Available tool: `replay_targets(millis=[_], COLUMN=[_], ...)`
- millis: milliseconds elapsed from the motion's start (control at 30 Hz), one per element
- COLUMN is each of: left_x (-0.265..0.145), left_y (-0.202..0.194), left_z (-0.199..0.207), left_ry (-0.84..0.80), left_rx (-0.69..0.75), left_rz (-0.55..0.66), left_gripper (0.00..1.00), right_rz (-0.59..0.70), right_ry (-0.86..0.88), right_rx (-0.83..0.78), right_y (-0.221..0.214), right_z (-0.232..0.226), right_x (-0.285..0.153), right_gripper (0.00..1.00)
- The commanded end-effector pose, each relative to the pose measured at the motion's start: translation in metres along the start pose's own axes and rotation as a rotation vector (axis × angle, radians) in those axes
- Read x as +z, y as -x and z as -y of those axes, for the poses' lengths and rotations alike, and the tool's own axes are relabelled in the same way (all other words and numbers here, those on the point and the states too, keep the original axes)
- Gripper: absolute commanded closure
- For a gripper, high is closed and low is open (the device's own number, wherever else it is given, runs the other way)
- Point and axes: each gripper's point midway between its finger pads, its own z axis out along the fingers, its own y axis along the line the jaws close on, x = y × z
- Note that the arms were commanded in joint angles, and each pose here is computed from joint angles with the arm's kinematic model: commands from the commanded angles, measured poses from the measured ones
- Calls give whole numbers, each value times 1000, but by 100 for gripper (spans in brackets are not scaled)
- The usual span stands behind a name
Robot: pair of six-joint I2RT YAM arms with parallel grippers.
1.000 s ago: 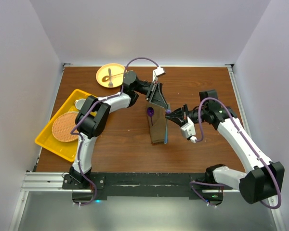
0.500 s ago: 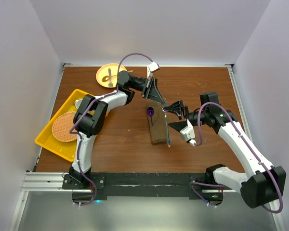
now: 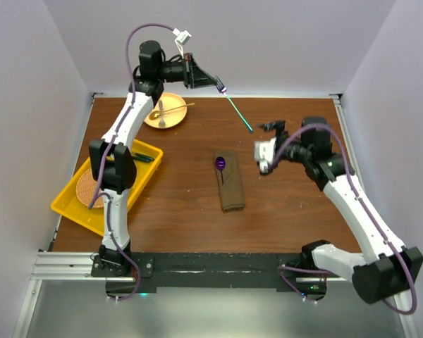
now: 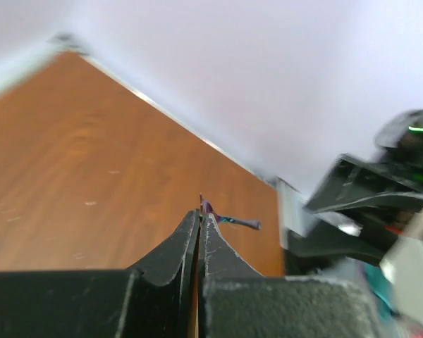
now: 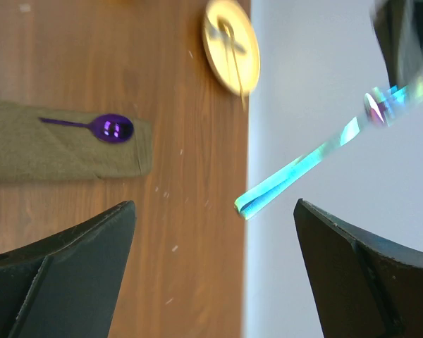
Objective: Fold the napkin into a case and place the utensils inside
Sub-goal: Pass from the left arm to the right
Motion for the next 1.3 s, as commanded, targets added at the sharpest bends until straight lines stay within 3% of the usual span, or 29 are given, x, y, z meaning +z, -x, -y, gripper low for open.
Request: replay_targets(millis=[0, 100, 167, 300, 367, 400, 433, 633, 800, 833, 933, 967, 1067, 1100, 1133, 1167, 1233, 1267], left_x=[-24, -27, -23, -16, -15, -13, -14, -7, -3, -1, 2, 3, 10, 11, 15, 15, 14, 11], left_y=[0, 1, -15, -37, -48, -42, -52, -55, -55, -56, -52, -49, -40, -38, -35, -37, -29, -29], left_z=[-36, -42, -38, -17, -7, -3, 2, 19, 19, 18, 15, 14, 4, 0, -6, -9, -20, -24], left_ry=[368, 381, 284, 49, -32, -66, -110, -185, -191, -191, -175, -162, -93, -72, -27, 25, 133, 176], left_rx=[126, 259, 299, 256, 189, 236, 154, 176, 178, 163, 161, 151, 141, 178, 189, 141, 174, 161], left_rz=[-36, -71, -129, -161, -165, -142, -155, -126, -119, -120, -106, -102, -91, -89, -76, -92, -66, -63], left_gripper=[100, 100, 100, 100, 100, 100, 100, 100, 100, 100, 100, 100, 100, 100, 100, 87, 79, 69], right_rz=[-209, -188, -171, -28, 18, 44, 51, 178, 141, 132, 124, 122, 117, 117, 110, 119, 130, 124], right_ry=[-201, -150, -77, 89, 220, 237, 310, 332, 351, 351, 364, 362, 365, 363, 366, 357, 347, 342], right_rx=[530, 705, 829, 1001, 1168, 1205, 1310, 1510, 1538, 1548, 1576, 1579, 1583, 1584, 1594, 1587, 1616, 1636], right_y=[-29, -25, -28, -5, -5, -3, -6, -5, -13, -16, -19, -21, -22, -21, -22, -21, -17, -19], right_z=[47, 42, 30, 36, 24, 34, 24, 51, 37, 34, 31, 31, 28, 28, 25, 27, 29, 25], right_x=[-10, -5, 5, 27, 51, 56, 69, 101, 116, 119, 125, 126, 127, 125, 125, 125, 122, 123], right_gripper=[2, 2, 2, 2, 6, 9, 14, 20, 22, 25, 47, 60, 81, 100, 100, 100, 100, 100])
